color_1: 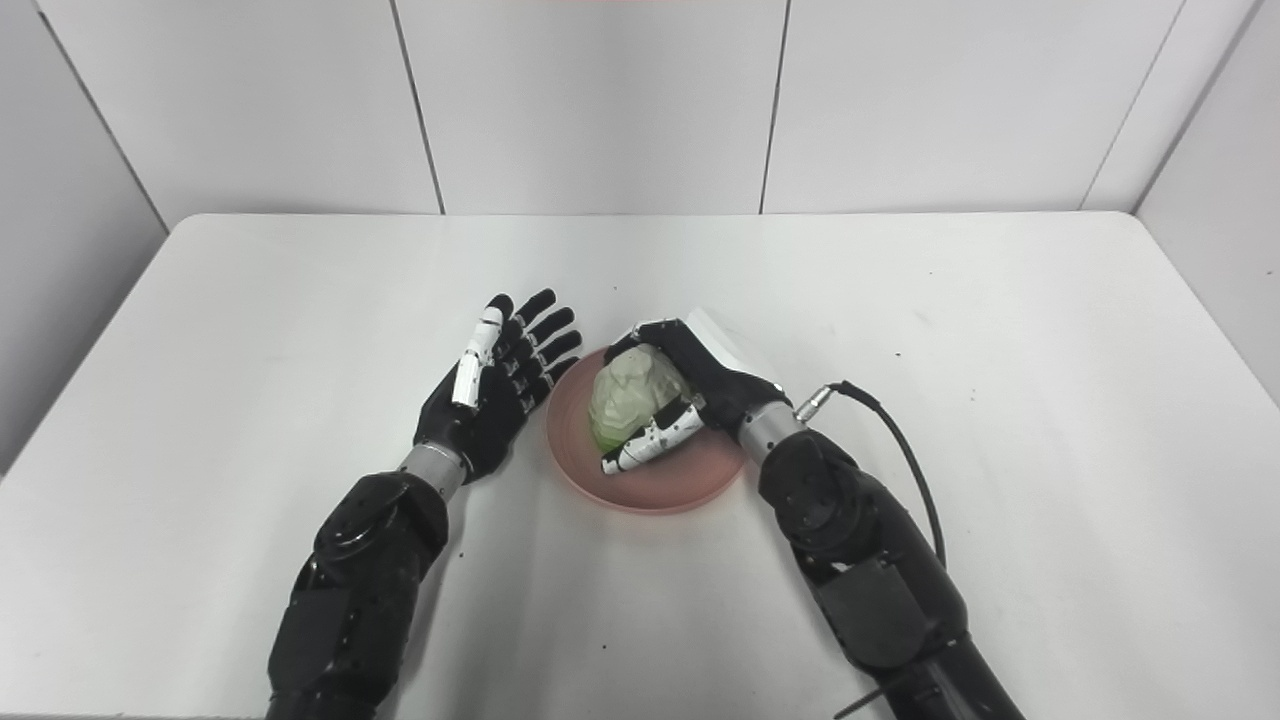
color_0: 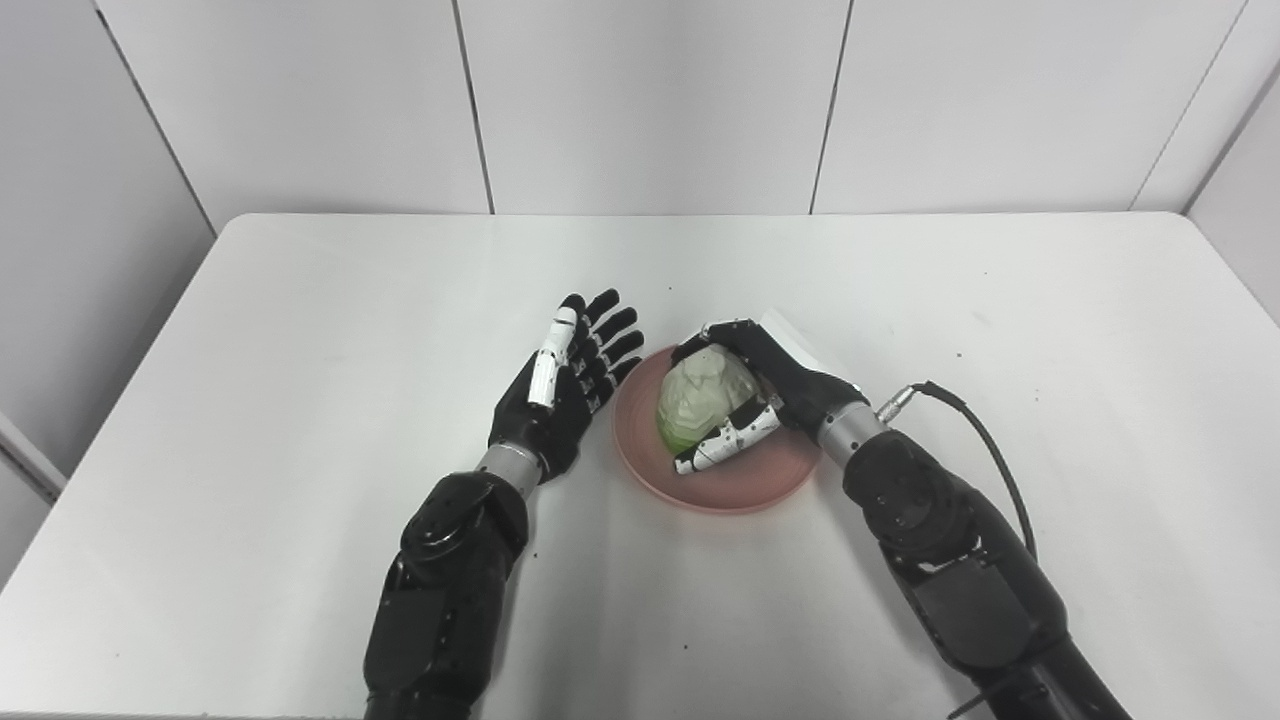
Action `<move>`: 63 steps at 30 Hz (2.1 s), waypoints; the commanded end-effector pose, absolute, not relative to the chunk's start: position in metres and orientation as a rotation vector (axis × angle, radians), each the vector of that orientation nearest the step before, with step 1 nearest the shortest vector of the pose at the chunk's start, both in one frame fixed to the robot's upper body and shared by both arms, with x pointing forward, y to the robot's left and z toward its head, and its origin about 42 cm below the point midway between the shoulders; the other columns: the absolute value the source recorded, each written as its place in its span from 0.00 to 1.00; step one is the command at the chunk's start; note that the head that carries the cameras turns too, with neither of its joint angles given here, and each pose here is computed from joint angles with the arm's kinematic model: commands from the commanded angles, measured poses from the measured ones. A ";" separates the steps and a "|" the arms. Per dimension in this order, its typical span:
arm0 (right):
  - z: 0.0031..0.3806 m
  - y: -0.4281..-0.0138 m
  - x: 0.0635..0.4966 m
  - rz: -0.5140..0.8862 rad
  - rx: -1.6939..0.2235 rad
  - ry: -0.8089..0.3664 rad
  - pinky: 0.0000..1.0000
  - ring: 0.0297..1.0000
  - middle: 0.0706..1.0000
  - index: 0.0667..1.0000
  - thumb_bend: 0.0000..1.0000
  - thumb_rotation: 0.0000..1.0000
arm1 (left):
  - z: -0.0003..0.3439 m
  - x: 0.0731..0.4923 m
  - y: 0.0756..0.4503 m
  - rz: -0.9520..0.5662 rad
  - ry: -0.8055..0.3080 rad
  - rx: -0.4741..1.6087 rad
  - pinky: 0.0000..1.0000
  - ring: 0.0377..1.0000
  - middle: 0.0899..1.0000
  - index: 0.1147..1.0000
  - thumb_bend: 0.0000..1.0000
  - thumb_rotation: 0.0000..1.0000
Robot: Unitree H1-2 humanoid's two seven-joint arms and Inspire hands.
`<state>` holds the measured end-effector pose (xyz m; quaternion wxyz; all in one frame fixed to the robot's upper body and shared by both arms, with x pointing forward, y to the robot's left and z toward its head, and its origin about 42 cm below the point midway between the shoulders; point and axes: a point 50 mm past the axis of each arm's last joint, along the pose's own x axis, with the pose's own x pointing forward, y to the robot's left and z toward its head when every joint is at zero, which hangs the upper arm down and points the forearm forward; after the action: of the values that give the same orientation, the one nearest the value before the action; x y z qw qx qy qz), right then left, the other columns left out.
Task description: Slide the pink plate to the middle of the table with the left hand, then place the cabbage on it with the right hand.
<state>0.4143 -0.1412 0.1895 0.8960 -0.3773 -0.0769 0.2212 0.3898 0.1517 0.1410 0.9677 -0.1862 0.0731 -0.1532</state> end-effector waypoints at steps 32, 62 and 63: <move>0.226 -0.139 0.404 0.461 -0.726 -0.323 0.78 0.98 1.00 1.00 1.00 0.57 | 0.146 0.392 0.154 -0.320 0.155 -0.392 0.91 0.92 0.93 0.92 0.45 1.00; 0.200 -0.188 0.381 -0.049 -0.050 -0.188 1.00 1.00 1.00 1.00 0.72 1.00 | 0.159 0.382 0.172 -0.225 0.003 -0.276 0.96 0.95 0.96 0.96 0.45 1.00; 0.197 -0.186 0.379 -0.061 -0.006 -0.174 1.00 1.00 1.00 1.00 0.71 1.00 | 0.160 0.380 0.172 -0.213 -0.009 -0.254 0.96 0.95 0.96 0.96 0.45 1.00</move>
<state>0.3731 -0.1954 0.1768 0.9972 -0.0340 -0.0589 -0.0297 0.3762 0.1718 0.1395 0.9823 -0.1459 0.0467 -0.1081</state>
